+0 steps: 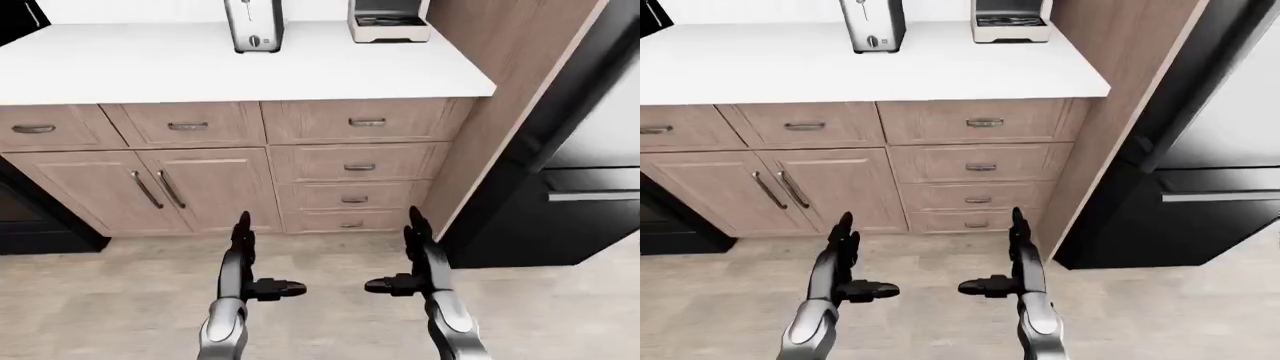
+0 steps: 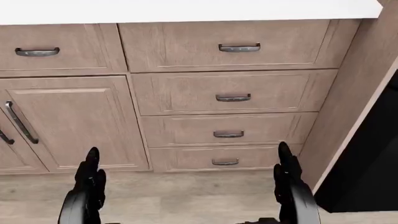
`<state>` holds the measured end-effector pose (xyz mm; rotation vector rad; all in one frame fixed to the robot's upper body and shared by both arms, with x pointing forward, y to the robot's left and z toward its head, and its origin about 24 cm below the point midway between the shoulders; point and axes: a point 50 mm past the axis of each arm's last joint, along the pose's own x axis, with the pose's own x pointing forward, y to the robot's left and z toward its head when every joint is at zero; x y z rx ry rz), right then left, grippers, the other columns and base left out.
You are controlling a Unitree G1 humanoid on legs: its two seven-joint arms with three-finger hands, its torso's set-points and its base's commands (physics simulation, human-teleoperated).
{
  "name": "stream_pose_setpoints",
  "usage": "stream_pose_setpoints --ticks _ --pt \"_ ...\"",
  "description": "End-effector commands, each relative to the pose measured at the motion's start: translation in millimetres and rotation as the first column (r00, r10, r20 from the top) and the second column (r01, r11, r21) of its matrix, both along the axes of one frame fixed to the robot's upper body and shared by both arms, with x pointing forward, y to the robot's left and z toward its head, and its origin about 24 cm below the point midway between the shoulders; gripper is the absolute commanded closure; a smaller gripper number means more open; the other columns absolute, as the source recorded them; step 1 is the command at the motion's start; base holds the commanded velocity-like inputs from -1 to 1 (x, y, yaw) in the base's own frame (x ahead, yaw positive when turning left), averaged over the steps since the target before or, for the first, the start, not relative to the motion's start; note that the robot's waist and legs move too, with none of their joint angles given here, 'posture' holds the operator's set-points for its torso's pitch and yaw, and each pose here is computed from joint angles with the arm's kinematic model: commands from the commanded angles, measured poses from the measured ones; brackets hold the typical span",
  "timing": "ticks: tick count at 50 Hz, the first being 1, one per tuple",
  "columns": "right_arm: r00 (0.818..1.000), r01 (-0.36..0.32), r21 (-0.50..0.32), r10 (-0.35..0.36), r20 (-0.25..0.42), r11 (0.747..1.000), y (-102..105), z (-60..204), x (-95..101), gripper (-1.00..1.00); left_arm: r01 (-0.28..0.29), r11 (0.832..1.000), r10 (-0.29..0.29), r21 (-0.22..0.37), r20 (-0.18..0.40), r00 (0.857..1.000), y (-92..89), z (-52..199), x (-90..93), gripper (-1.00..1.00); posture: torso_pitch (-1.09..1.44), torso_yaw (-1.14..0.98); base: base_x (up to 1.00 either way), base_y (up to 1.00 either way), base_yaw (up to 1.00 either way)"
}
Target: Push down the lever of the toaster to turn it on.
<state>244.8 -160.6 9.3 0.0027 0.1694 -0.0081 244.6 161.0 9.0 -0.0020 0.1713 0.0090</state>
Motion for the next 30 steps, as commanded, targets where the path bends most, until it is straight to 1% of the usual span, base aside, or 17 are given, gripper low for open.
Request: stream_pose_setpoints --ticks 1,2,3,5,8,16,17,18,19,20,21,22,24,26,27,29,30 --pt "0.982 0.007 0.008 -0.008 0.188 1.000 -2.4 37.8 4.2 -1.00 0.006 1.000 -0.008 0.008 0.180 0.984 1.4 36.0 4.8 -1.00 0.00 0.00 0.00 0.00 0.00" --pt "0.982 0.009 0.008 -0.010 0.188 1.000 -2.5 38.0 3.7 -1.00 0.003 1.000 -0.004 0.008 0.181 0.983 2.1 38.3 3.8 -1.00 0.00 0.00 0.00 0.00 0.00" --pt "0.982 0.009 0.010 -0.010 0.188 1.000 -2.9 36.6 3.9 -1.00 0.002 1.000 -0.003 0.009 0.180 0.984 2.9 33.8 5.2 -1.00 0.00 0.00 0.00 0.00 0.00" --pt "0.982 0.007 0.010 -0.009 0.188 1.000 -3.1 34.8 4.2 -1.00 0.001 1.000 -0.002 0.010 0.179 0.984 2.5 34.6 4.6 -1.00 0.00 0.00 0.00 0.00 0.00" --pt "0.981 0.001 0.006 -0.002 0.194 1.000 -1.4 37.6 3.3 -1.00 -0.001 1.000 -0.001 0.013 0.179 0.984 2.3 35.1 4.4 -1.00 0.00 0.00 0.00 0.00 0.00" --pt "0.980 0.015 0.003 -0.015 0.197 1.000 -4.1 38.9 3.4 -1.00 -0.005 1.000 0.002 0.012 0.181 0.983 2.6 37.2 3.6 -1.00 0.00 0.00 0.00 0.00 0.00" --pt "0.980 0.017 -0.001 -0.017 0.198 1.000 -3.2 40.4 3.1 -1.00 -0.017 1.000 0.015 0.011 0.181 0.983 4.0 35.9 4.5 -1.00 0.00 0.00 0.00 0.00 0.00" --pt "0.979 0.041 0.009 -0.042 0.198 0.999 -4.7 40.3 3.6 -1.00 -0.031 0.999 0.029 0.007 0.177 0.984 5.1 33.4 6.1 -1.00 0.00 0.00 0.00 0.00 0.00" --pt "0.975 0.055 -0.013 -0.051 0.215 0.998 -4.6 55.5 3.6 -1.00 -0.041 0.999 0.043 -0.017 0.170 0.984 6.0 42.2 4.0 -1.00 0.00 0.00 0.00 0.00 0.00" --pt "0.975 0.075 -0.035 -0.066 0.212 0.997 -4.9 63.8 1.0 -1.00 -0.058 0.998 0.061 -0.021 0.162 0.985 8.9 47.3 5.2 -1.00 0.00 0.00 0.00 0.00 0.00" --pt "0.973 0.085 -0.042 -0.074 0.219 0.996 -5.3 70.7 0.1 -1.00 -0.053 0.998 0.057 -0.028 0.160 0.985 9.2 55.6 5.3 -1.00 0.00 0.00 0.00 0.00 0.00" --pt "0.974 0.088 -0.040 -0.078 0.214 0.995 -4.4 75.8 0.7 -1.00 -0.057 0.998 0.060 -0.022 0.166 0.984 10.3 63.4 6.7 -1.00 0.00 0.00 0.00 0.00 0.00" --pt "0.975 0.073 -0.025 -0.066 0.212 0.997 -1.2 86.5 2.2 -1.00 -0.058 0.998 0.061 -0.024 0.169 0.984 13.0 71.9 8.2 -1.00 0.00 0.00 0.00 0.00 0.00" --pt "0.979 0.039 -0.036 -0.031 0.202 0.999 3.1 98.7 2.8 -1.00 -0.056 0.998 0.058 -0.013 0.175 0.983 14.2 85.5 10.4 -1.00 0.00 0.00 0.00 0.00 0.00" --pt "0.979 0.042 -0.046 -0.032 0.204 0.998 2.9 103.6 3.9 -1.00 -0.061 0.998 0.065 -0.026 0.177 0.982 15.6 91.1 11.6 -1.00 0.00 0.00 0.00 0.00 0.00" --pt "0.979 0.028 -0.039 -0.019 0.203 0.999 4.2 108.4 6.5 -1.00 -0.065 0.998 0.068 -0.021 0.182 0.981 17.6 97.0 14.0 -1.00 0.00 0.00 0.00 0.00 0.00" --pt "0.980 0.022 -0.053 -0.011 0.201 0.998 5.5 112.6 7.9 -1.00 -0.065 0.998 0.067 -0.016 0.184 0.981 18.3 100.8 16.1 -1.00 0.00 0.00 0.00 0.00 0.00"
